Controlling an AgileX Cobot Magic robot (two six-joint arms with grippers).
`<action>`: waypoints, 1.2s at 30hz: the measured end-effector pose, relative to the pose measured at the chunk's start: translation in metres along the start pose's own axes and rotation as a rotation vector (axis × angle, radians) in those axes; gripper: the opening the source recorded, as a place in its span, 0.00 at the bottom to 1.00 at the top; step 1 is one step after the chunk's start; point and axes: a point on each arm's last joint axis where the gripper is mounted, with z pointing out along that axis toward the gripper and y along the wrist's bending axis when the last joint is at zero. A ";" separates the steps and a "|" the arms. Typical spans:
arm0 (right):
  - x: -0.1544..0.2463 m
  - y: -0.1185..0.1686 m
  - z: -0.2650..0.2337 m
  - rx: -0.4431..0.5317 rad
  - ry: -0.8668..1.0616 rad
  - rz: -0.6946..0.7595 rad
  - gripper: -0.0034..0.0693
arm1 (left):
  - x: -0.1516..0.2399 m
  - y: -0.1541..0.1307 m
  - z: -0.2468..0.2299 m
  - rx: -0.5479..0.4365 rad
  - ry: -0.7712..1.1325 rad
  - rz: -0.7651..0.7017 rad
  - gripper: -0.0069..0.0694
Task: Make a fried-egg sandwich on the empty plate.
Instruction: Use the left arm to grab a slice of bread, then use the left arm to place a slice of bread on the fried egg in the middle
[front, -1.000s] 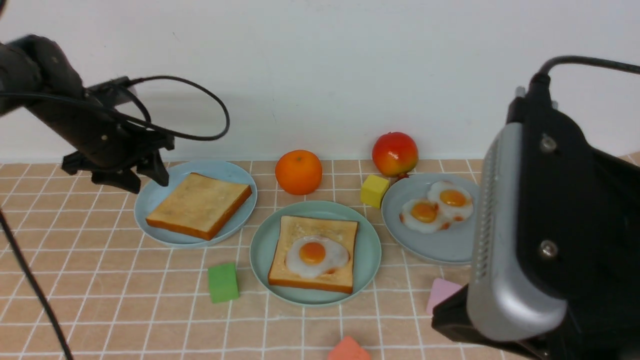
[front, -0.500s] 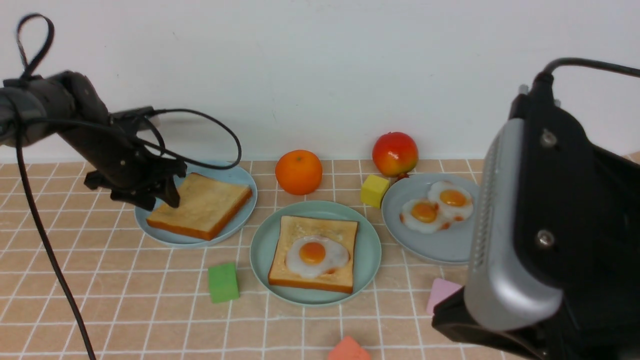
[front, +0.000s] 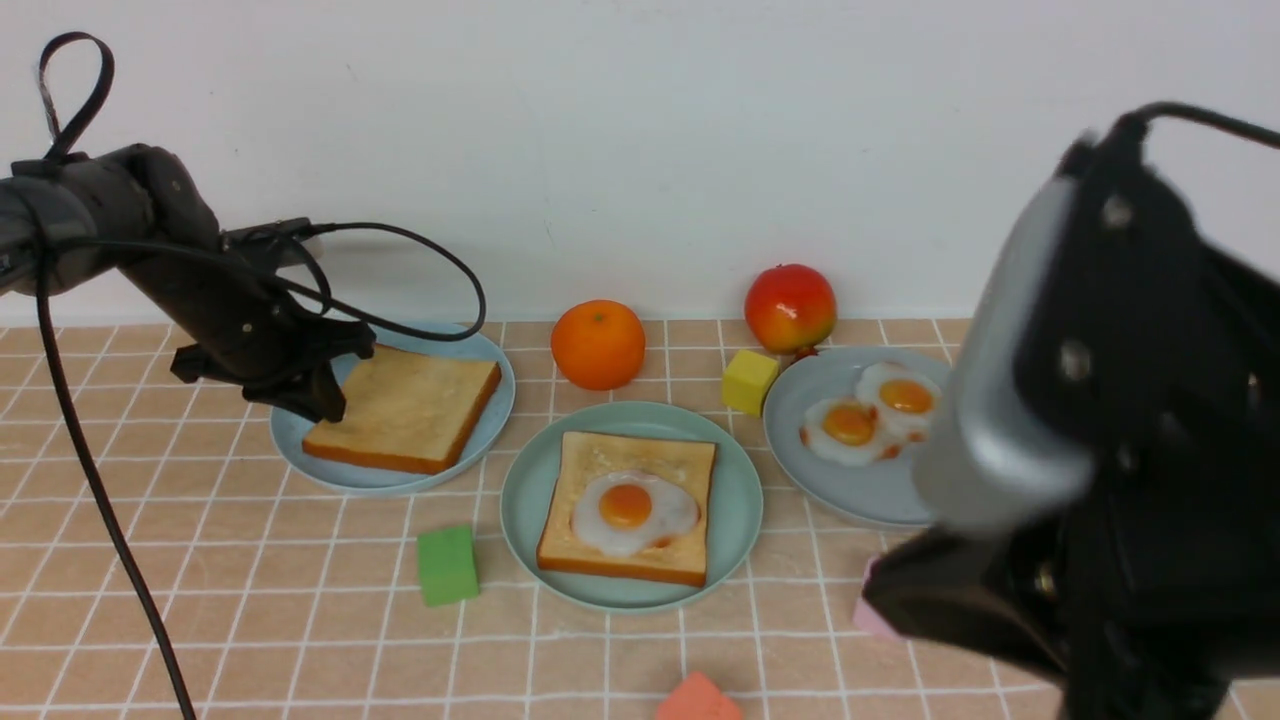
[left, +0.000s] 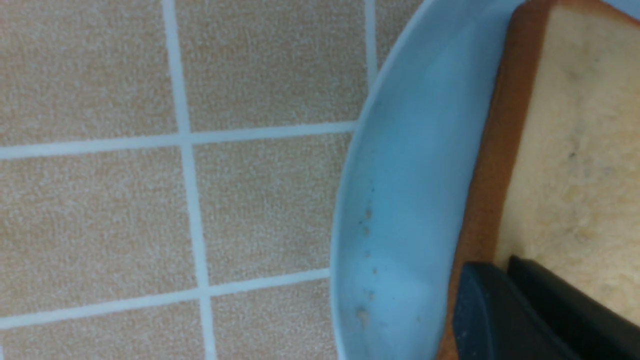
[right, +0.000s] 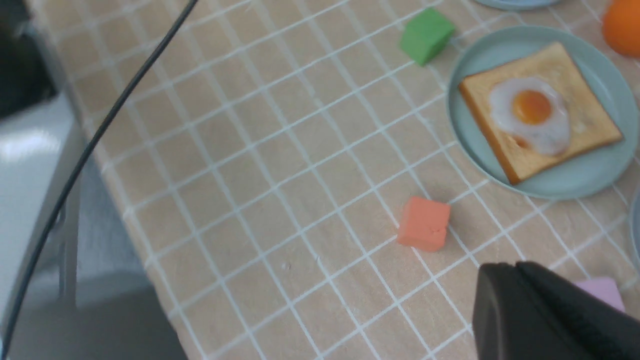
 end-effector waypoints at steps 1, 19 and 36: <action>0.000 0.000 0.000 0.005 0.000 0.025 0.11 | 0.000 -0.001 -0.002 0.001 0.003 0.001 0.10; 0.019 -0.017 -0.045 0.197 -0.039 0.255 0.15 | 0.026 -0.082 -0.112 0.271 -0.030 -0.027 0.10; 0.021 -0.021 -0.051 0.241 -0.055 0.271 0.18 | 0.071 -0.160 -0.026 0.362 0.000 -0.211 0.10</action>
